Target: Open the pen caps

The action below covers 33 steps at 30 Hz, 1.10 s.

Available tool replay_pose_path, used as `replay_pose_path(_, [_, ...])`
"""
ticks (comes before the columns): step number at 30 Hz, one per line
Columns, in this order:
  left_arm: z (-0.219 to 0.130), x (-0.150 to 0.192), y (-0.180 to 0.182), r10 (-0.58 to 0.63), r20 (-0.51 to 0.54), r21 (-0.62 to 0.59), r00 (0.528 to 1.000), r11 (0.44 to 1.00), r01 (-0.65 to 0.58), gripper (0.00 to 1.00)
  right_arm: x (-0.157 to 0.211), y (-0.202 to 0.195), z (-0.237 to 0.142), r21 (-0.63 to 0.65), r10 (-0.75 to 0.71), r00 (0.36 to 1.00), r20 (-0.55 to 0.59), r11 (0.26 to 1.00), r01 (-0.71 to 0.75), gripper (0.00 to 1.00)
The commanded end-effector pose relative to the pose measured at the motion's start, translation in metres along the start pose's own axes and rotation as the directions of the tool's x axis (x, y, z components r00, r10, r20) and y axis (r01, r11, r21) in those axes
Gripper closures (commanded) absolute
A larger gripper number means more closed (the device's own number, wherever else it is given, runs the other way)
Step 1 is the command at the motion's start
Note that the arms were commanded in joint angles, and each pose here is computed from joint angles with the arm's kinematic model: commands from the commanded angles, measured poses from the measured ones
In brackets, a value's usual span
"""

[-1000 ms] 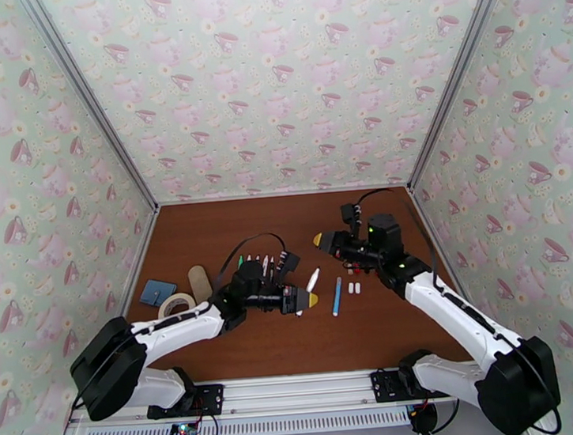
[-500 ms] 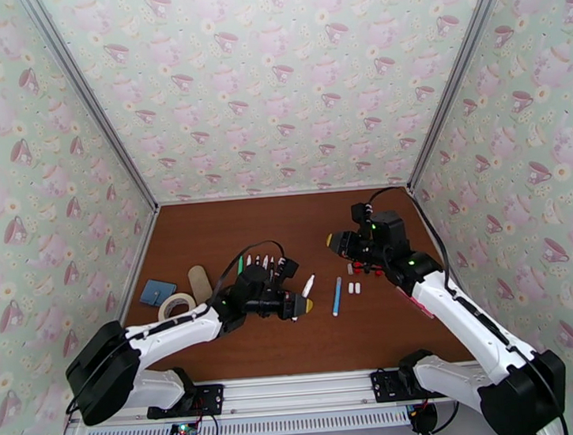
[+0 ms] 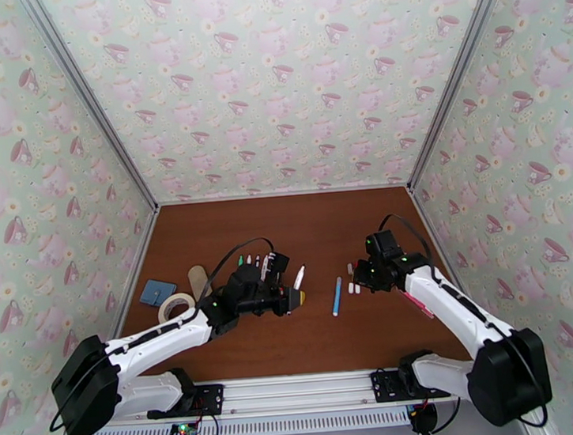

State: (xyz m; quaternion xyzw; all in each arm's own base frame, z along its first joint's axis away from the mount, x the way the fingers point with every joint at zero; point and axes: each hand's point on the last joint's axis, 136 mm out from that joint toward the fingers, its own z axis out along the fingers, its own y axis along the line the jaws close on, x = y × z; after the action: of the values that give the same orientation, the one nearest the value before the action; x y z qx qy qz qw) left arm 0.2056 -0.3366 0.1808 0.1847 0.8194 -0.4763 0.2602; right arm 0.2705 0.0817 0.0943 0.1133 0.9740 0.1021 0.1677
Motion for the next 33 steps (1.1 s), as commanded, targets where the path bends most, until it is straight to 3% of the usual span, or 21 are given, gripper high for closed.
replay_pose_path(1, [-0.002,-0.012,-0.007,0.03,0.029,-0.007,0.999,1.0,-0.03,0.91,-0.001,-0.022,0.012,0.104,-0.028,0.999,-0.029,0.994,0.031,1.0])
replay_pose_path(17, [0.004,-0.008,0.004,0.008,0.021,-0.042,1.0,0.999,-0.007,0.94,-0.01,-0.037,0.054,0.188,-0.028,0.995,-0.093,0.981,0.045,0.95])
replay_pose_path(25, [0.006,-0.009,0.004,0.003,0.018,-0.051,1.0,0.999,-0.002,0.94,-0.011,-0.037,0.064,0.189,-0.036,0.994,-0.101,0.981,0.055,0.88])
replay_pose_path(33, [0.008,-0.007,0.006,0.0,0.011,-0.066,1.0,0.998,0.0,0.94,-0.012,-0.039,0.062,0.202,-0.038,0.995,-0.091,0.978,0.056,0.75])
